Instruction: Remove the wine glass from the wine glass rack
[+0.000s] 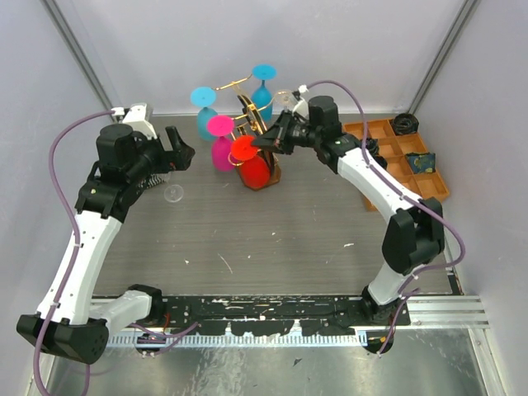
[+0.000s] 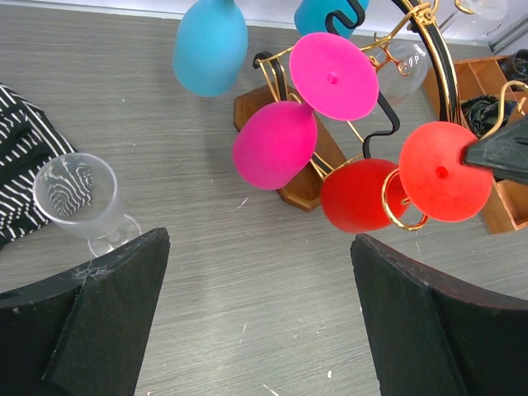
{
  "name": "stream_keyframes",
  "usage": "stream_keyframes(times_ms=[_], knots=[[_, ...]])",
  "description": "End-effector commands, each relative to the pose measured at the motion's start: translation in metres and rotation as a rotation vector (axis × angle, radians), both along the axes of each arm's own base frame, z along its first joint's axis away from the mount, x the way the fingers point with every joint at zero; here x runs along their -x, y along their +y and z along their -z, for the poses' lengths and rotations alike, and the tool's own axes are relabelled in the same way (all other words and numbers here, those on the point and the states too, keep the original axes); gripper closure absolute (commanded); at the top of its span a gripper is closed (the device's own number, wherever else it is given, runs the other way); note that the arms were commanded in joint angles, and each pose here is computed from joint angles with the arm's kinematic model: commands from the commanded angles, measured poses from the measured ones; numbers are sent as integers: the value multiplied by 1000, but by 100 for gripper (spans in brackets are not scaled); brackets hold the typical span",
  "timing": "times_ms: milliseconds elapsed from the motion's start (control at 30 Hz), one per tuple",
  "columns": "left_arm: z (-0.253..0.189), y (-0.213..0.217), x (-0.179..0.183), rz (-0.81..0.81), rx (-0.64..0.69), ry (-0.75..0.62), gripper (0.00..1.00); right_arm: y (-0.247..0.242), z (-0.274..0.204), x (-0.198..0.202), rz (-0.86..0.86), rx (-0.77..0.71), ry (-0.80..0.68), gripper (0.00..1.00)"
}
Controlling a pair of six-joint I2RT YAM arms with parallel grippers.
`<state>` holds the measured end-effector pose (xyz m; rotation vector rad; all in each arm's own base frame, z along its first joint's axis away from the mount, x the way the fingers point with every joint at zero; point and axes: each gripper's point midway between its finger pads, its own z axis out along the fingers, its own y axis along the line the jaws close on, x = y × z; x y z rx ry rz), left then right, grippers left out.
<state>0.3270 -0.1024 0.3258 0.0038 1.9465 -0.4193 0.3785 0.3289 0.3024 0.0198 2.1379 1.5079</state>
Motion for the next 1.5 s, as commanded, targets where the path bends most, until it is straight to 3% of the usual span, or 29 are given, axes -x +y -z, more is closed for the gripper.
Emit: stream_keyframes(times_ms=[0, 133, 300, 533, 767, 1000, 1233, 1333, 1467], knots=[[-1, 0, 3, 6, -7, -10, 2, -28, -39, 24, 28, -6, -137, 99], [-2, 1, 5, 5, -8, -12, 2, -59, -31, 51, 89, 121, -172, 99], [-4, 2, 8, 4, -11, -20, 2, -147, 13, 59, 347, 553, -149, 99], [-4, -2, 11, 20, 12, -16, 2, -281, 88, 74, 666, 1251, 6, 99], [-5, 1, 16, 18, 3, -19, 2, -354, 135, 103, 902, 1657, 108, 99], [1, -2, 17, 31, 10, -6, 2, -396, 161, 107, 949, 1928, 212, 99], [4, -2, 17, 32, 4, -3, 2, -407, 201, 101, 755, 2191, 345, 99], [5, -1, 17, 28, 1, -4, 2, -401, 220, 96, 670, 2207, 383, 99], [8, 1, 18, 23, -10, -3, 2, -381, 243, 87, 586, 2092, 385, 99]])
